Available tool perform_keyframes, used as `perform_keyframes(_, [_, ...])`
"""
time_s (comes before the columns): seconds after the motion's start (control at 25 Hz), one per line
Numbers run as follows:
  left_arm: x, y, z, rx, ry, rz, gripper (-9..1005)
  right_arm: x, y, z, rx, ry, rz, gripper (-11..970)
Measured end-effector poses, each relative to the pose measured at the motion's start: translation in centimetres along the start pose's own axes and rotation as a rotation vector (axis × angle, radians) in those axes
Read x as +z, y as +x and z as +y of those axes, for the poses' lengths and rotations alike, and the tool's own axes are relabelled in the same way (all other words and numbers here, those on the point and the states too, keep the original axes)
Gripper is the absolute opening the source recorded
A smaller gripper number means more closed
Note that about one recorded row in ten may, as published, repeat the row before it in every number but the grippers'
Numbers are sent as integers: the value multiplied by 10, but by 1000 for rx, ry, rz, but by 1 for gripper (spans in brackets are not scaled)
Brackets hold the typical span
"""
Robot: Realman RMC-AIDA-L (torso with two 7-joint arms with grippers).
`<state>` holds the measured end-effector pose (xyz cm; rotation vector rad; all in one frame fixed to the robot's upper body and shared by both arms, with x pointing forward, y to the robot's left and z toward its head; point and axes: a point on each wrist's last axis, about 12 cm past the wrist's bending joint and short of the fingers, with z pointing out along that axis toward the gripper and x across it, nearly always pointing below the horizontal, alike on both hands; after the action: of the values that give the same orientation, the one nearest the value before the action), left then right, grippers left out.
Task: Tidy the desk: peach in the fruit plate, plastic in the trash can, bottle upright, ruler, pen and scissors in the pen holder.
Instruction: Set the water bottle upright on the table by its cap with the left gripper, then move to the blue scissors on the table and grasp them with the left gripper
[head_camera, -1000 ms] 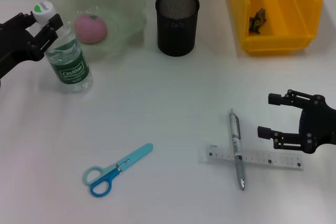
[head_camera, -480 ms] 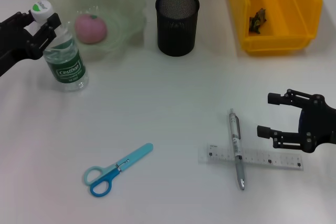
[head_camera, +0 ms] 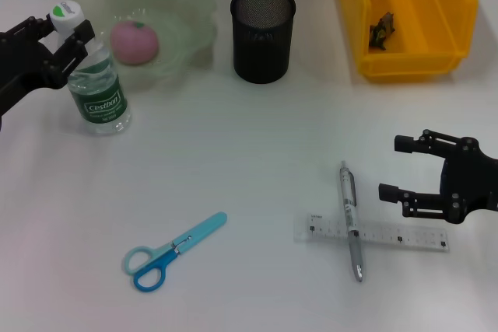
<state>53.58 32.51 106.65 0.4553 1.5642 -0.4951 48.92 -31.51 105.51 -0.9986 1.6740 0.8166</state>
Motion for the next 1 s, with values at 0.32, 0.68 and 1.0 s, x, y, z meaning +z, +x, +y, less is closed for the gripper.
perform_keyframes(0.32, [1, 0, -1, 0, 6, -3, 634, 0, 1, 0, 5, 1, 1, 824])
perform_keyframes(0.68, [0, -3, -3, -10, 31, -25, 754, -1, 1, 1, 7, 2, 1, 825])
perform_keyframes(1.0, [-9, -19, -3, -92, 29, -188, 773, -1, 1, 1, 7, 3, 1, 825])
